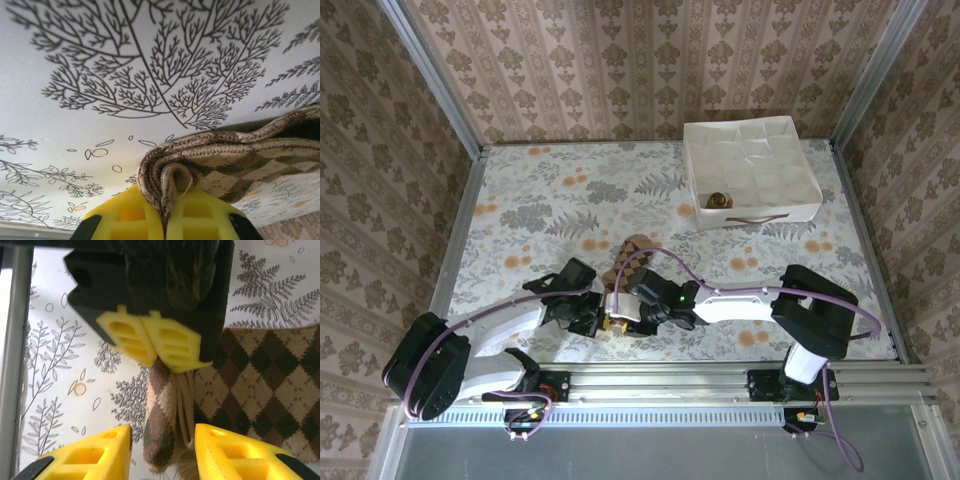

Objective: Roll the socks

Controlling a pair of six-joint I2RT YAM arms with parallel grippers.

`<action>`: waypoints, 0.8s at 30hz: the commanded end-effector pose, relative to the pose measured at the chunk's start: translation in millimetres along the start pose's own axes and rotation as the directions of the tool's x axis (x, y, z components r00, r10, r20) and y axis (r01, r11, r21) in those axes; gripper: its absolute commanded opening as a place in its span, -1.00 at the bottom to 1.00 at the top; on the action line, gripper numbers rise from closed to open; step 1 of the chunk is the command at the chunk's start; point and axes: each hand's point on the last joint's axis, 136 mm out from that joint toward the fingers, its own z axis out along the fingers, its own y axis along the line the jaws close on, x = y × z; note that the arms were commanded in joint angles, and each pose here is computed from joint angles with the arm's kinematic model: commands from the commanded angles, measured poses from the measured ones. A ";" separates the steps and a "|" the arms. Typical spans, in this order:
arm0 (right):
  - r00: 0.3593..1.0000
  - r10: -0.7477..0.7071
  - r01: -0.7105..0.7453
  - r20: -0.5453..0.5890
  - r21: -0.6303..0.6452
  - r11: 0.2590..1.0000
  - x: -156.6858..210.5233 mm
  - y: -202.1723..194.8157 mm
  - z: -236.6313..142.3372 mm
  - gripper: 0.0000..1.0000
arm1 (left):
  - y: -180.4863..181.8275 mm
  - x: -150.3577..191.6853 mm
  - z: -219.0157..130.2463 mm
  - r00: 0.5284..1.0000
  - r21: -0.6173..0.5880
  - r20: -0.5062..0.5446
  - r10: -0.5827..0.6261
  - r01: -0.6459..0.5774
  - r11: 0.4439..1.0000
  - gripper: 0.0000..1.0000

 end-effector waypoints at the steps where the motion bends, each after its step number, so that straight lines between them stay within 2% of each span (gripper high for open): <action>1: 1.000 -0.009 0.009 0.026 -0.011 1.000 -15.8 0.0 6.0 -0.25 | 30.6 -20.8 3.9 0.996 -0.121 0.083 -0.036 0.046 0.992 -1.00; 13: 0.999 0.054 -0.054 -0.006 -0.028 0.998 -9.2 -1.4 21.6 -0.41 | 26.3 -20.8 4.7 0.997 -0.110 0.073 -0.028 0.036 0.993 -1.00; 15: 0.998 0.067 -0.067 -0.008 -0.025 0.997 -9.3 -3.5 23.3 -0.48 | 25.0 -20.2 5.1 0.997 -0.108 0.069 -0.025 0.033 0.994 -1.00; 20: 0.992 0.124 -0.125 -0.013 -0.022 0.992 -6.2 -10.2 24.7 -0.97 | 22.1 -19.1 4.4 0.998 -0.100 0.063 -0.014 0.020 0.995 -1.00; 22: 0.985 0.173 -0.173 -0.019 -0.034 0.984 -1.4 -13.4 24.5 -1.00 | 18.9 -19.0 2.2 0.998 -0.087 0.067 0.003 0.003 0.996 -1.00; 24: 0.973 0.227 -0.229 -0.040 -0.056 0.972 5.0 -16.5 25.2 -1.00 | 13.2 -18.9 -1.9 0.997 -0.062 0.074 0.031 -0.026 0.998 -0.86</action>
